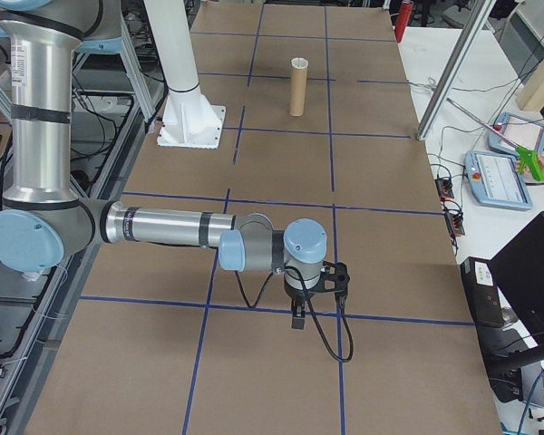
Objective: Collect badminton balls into bucket
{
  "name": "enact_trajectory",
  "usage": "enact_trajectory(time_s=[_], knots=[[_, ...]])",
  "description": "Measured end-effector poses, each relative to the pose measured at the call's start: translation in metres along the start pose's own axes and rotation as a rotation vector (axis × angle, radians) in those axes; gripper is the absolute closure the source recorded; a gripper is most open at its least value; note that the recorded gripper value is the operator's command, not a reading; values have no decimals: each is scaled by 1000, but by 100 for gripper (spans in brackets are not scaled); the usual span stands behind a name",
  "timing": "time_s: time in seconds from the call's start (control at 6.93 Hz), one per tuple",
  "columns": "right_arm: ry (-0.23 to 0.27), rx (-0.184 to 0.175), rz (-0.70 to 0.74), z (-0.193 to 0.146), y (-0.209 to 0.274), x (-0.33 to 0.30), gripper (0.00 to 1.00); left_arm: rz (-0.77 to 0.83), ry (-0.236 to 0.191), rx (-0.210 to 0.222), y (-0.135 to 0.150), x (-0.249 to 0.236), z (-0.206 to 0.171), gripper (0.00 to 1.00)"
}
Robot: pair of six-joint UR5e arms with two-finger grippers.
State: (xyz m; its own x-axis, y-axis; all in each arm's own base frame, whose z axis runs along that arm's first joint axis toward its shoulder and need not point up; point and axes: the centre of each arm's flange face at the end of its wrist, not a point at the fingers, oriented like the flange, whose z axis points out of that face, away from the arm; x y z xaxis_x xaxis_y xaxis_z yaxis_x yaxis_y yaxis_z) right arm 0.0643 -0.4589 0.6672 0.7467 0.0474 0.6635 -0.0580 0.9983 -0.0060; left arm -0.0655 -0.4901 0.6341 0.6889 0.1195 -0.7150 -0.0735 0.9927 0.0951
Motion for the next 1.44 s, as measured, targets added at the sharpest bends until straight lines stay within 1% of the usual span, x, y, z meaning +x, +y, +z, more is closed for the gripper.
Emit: enact_trajectory(time_s=[0.29, 0.43, 0.72, 0.87, 1.44], knots=[[0, 0, 0, 0, 0, 0, 0, -86, -71, -11, 3, -11, 1, 0], [0, 0, 0, 0, 0, 0, 0, -103, -84, -21, 8, -16, 6, 0], [0, 0, 0, 0, 0, 0, 0, -126, -80, -45, 22, -25, 17, 0], [0, 0, 0, 0, 0, 0, 0, -128, -77, -48, 24, -26, 18, 0], [0, 0, 0, 0, 0, 0, 0, -119, -76, -40, 20, -21, 13, 0]])
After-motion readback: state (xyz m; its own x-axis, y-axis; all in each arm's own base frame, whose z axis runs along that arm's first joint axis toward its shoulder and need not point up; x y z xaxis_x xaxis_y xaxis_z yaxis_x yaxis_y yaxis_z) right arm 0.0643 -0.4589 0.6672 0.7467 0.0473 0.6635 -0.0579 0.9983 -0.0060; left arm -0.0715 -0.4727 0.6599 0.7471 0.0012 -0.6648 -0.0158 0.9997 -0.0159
